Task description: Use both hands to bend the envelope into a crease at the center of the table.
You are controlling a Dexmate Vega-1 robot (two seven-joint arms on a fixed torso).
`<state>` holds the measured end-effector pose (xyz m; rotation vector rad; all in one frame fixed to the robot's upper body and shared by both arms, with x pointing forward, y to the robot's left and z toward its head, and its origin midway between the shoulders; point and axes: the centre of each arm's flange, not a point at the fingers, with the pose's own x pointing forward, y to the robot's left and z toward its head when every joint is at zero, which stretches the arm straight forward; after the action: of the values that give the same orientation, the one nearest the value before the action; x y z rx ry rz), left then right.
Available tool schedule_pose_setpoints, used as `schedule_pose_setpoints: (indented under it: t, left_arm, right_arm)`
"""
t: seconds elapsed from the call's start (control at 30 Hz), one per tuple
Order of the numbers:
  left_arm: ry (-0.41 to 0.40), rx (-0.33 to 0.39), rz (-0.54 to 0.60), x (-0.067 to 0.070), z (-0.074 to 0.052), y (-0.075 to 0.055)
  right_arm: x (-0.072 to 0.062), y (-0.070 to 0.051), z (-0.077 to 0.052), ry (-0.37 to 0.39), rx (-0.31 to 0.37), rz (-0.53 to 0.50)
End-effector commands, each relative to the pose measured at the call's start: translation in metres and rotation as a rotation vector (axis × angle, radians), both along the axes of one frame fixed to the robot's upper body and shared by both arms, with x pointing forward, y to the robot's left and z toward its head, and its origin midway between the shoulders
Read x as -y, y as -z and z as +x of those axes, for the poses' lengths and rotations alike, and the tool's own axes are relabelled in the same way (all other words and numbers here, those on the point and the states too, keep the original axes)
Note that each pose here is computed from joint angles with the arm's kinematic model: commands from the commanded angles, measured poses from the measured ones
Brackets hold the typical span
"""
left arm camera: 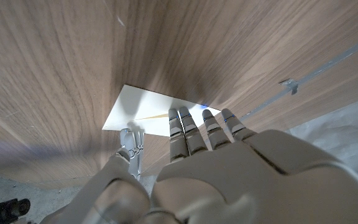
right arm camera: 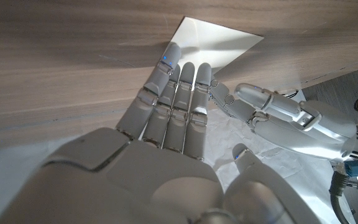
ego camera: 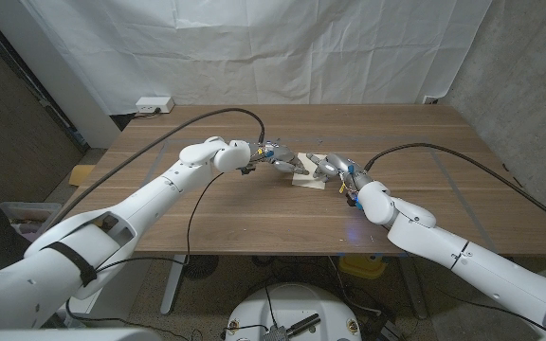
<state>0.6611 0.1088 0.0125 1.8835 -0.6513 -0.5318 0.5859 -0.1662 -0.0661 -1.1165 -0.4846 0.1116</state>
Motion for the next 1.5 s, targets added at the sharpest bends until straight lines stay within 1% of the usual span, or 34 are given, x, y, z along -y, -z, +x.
schedule_pose_setpoints:
  t: [0.03,0.3,0.4,0.5,0.67,0.83,1.0,1.03,1.07,1.17,1.3,1.33,1.37,1.4,1.5]
  left_arm:
    - [0.016,0.008,-0.020,0.001,-0.002,-0.002]
    - [0.034,0.024,-0.089,0.004,-0.009,-0.004]
    - [0.050,0.047,-0.142,0.002,-0.013,-0.005]
    - [0.071,0.082,-0.197,0.000,-0.018,-0.006]
    - [0.105,0.129,-0.286,-0.004,-0.024,-0.009]
    - [0.135,0.143,-0.401,-0.009,-0.028,-0.012]
    - [0.146,0.125,-0.501,-0.014,-0.030,-0.013]
    - [0.149,0.110,-0.551,-0.017,-0.030,-0.013]
    - [0.153,0.099,-0.577,-0.019,-0.030,-0.012]
    - [0.159,0.093,-0.631,-0.022,-0.031,-0.011]
    - [0.175,0.062,-0.719,-0.028,-0.032,-0.010]
    - [0.181,0.056,-0.742,-0.029,-0.032,-0.009]
    - [0.181,0.055,-0.743,-0.029,-0.032,-0.009]
    - [0.189,0.042,-0.784,-0.031,-0.033,-0.009]
    - [0.207,0.023,-0.844,-0.034,-0.034,-0.008]
  right_arm:
    - [0.000,-0.006,-0.004,0.002,0.039,0.021]
    - [0.012,-0.016,-0.015,-0.004,0.119,0.116]
    - [0.017,-0.017,-0.018,-0.019,0.142,0.185]
    - [0.023,-0.015,-0.018,-0.041,0.157,0.255]
    - [0.028,-0.012,-0.015,-0.067,0.161,0.331]
    - [0.032,-0.009,-0.012,-0.091,0.158,0.397]
    - [0.037,-0.007,-0.008,-0.110,0.158,0.442]
    - [0.039,-0.005,-0.007,-0.118,0.152,0.476]
    - [0.041,-0.005,-0.006,-0.122,0.152,0.489]
    - [0.045,-0.002,-0.004,-0.142,0.147,0.530]
    - [0.050,0.000,-0.001,-0.175,0.143,0.588]
    - [0.051,0.001,0.000,-0.178,0.144,0.612]
    - [0.051,0.001,0.000,-0.179,0.145,0.613]
    - [0.053,0.001,0.000,-0.190,0.151,0.630]
    - [0.055,0.000,0.002,-0.204,0.161,0.668]
